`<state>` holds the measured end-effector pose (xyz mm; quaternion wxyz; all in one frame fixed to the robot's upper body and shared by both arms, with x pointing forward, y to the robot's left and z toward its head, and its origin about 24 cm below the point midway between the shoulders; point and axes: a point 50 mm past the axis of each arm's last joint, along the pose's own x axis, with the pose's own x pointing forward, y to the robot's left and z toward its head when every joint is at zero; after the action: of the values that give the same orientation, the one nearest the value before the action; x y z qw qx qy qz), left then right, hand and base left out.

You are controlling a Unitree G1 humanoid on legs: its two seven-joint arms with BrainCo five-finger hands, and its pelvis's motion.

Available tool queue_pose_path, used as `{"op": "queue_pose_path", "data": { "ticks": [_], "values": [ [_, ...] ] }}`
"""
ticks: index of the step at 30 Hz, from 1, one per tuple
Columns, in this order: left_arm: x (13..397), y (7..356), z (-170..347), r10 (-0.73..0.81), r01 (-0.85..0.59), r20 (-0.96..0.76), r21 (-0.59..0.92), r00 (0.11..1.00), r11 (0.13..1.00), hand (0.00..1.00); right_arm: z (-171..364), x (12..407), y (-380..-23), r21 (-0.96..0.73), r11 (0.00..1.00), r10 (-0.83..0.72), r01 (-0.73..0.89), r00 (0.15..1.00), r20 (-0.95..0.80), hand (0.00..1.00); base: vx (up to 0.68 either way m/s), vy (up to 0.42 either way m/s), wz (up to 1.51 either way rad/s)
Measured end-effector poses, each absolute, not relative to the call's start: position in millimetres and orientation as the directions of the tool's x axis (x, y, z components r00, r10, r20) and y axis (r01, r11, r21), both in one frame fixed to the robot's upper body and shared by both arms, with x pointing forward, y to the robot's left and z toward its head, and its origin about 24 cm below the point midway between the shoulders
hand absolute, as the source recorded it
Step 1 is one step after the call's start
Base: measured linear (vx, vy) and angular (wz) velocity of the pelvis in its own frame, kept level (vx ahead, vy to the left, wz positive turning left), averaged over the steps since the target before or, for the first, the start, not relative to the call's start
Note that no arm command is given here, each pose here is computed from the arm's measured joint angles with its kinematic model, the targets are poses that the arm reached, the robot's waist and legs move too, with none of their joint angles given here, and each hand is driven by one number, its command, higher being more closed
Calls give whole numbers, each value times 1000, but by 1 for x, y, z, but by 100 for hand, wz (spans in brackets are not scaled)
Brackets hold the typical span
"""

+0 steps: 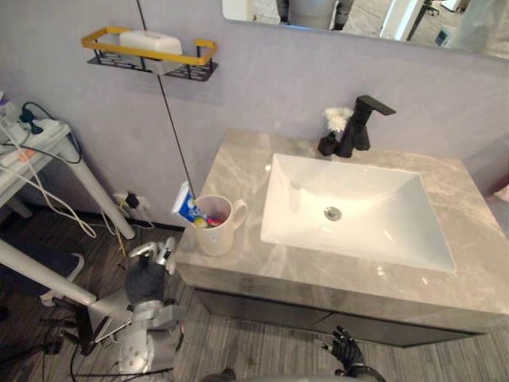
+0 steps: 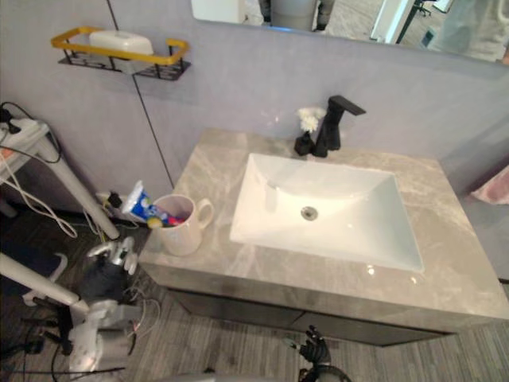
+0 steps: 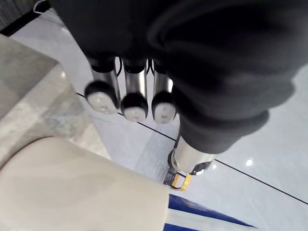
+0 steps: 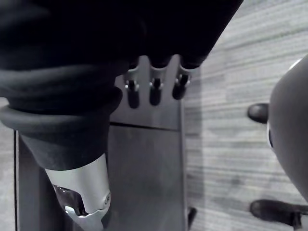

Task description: Organize washtable

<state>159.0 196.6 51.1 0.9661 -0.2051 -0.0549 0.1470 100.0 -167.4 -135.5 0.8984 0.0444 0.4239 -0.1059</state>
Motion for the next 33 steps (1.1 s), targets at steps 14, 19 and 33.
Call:
{"op": "queue_pose_path", "data": {
  "ticks": [14,19,33],
  "values": [
    [164,169,40,185,-166,-6,-460,983,872,100,-131,103,-162,-3,979,-135,203,642,-755,0,-4,0,-1],
    [167,157,36,118,-115,-23,-467,993,877,100,-133,99,-162,-7,978,-139,207,632,-762,0,6,2,0],
    [180,134,26,-16,-8,-50,-454,999,891,100,-140,86,-164,-40,984,-134,171,588,-798,0,-30,-12,-6]
  ]
}}
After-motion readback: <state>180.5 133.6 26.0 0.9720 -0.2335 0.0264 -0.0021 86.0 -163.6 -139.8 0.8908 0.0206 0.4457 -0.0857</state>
